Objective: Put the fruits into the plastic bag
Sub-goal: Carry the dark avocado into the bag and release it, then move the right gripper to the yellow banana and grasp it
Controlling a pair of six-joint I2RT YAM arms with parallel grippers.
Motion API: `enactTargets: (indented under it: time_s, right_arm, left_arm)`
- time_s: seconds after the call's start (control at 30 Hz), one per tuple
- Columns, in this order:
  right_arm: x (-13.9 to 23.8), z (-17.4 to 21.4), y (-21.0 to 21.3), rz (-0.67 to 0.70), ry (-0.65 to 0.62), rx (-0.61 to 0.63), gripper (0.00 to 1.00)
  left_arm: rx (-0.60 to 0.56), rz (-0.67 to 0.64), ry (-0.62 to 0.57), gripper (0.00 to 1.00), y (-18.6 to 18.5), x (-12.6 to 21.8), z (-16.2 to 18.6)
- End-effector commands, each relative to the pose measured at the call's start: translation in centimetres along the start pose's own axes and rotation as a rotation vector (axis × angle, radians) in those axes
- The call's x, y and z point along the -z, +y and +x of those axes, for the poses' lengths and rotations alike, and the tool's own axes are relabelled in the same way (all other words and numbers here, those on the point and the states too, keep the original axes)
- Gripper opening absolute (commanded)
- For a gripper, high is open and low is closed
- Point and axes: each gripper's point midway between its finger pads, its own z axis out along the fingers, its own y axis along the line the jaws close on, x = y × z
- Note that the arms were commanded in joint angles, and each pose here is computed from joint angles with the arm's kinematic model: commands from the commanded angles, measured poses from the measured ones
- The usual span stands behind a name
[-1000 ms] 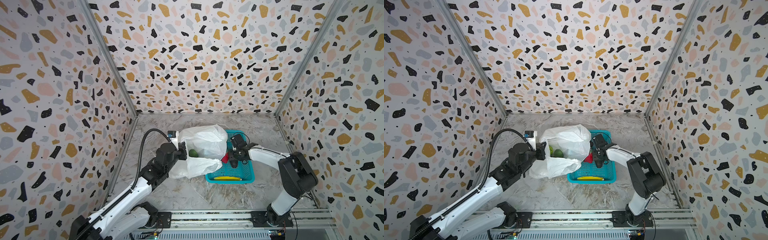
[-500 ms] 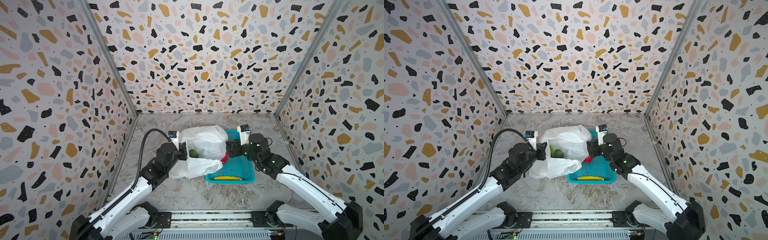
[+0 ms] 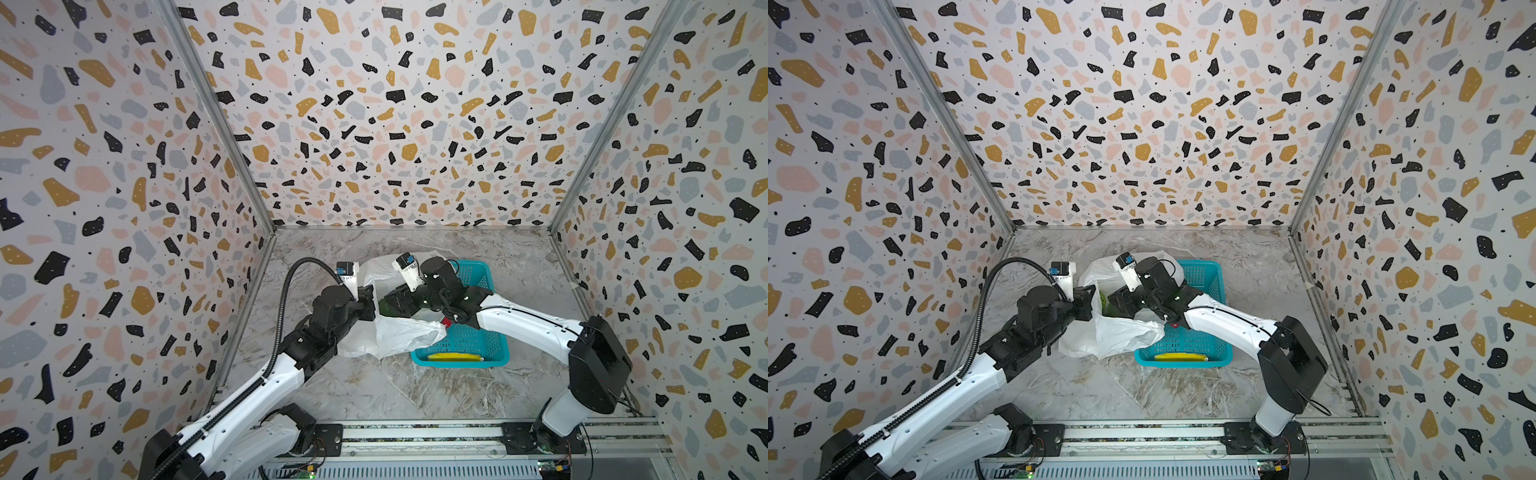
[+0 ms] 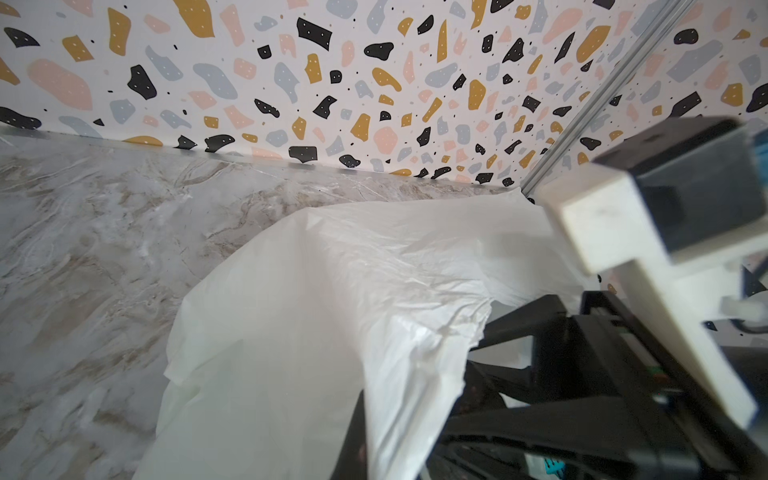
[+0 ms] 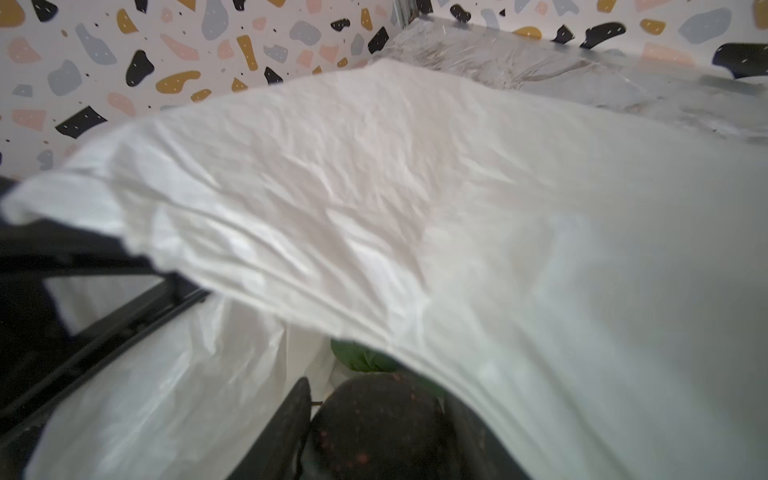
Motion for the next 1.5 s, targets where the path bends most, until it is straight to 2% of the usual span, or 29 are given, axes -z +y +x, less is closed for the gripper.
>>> enactTargets:
  time_s: [0.0,0.07,0.13,0.3,0.43,0.53,0.6,0.7,0.87,0.93,1.27,1.47]
  right_arm:
    - [0.9,-2.7,1.4,-0.04,-0.065,0.027,0.65]
    - [1.5,-2.7,1.1,-0.016,-0.079,0.029,0.73]
    - [2.9,-3.1,0.9,0.011,-0.105,0.051,0.78]
    - [8.5,-3.6,-0.3,0.088,-0.172,0.058,0.81]
    - [14.4,-2.6,-3.4,0.182,-0.229,-0.033,0.81]
    - [18.2,-0.2,-6.1,0.276,-0.248,-0.128,0.8]
    - [19.6,2.3,-7.7,0.329,-0.219,-0.193,0.81]
    - [19.4,6.7,-8.6,0.352,-0.089,-0.263,0.81]
    - [16.2,13.4,-7.4,0.242,0.189,-0.36,0.8]
    - [15.3,15.3,-7.3,0.248,0.27,-0.372,0.79]
    - [11.7,20.5,-6.5,0.271,0.601,-0.245,0.82]
    - [10.3,21.8,-7.1,0.305,0.712,-0.195,0.82]
  left_arm:
    - [0.03,0.022,-0.042,0.0,-0.3,0.5,-0.8]
    - [0.033,0.019,-0.042,0.0,-0.2,0.5,-0.7]
    - [0.033,0.015,-0.041,0.0,-0.1,0.5,-0.7]
    - [0.026,0.002,-0.04,0.0,0.1,0.5,-0.7]
    - [0.025,-0.009,-0.042,0.0,0.3,0.5,-0.6]
    - [0.029,-0.009,-0.046,0.0,0.4,0.5,-0.5]
    - [0.033,-0.012,-0.048,0.0,0.5,0.5,-0.5]
    - [0.031,-0.014,-0.046,0.0,0.5,0.3,-0.5]
    - [0.03,-0.016,-0.05,0.0,0.5,0.2,-0.6]
    - [0.033,-0.015,-0.051,0.0,0.5,0.3,-0.6]
    - [0.025,-0.021,-0.059,0.0,0.6,0.7,-0.8]
    - [0.022,-0.031,-0.065,0.0,0.8,0.7,-0.9]
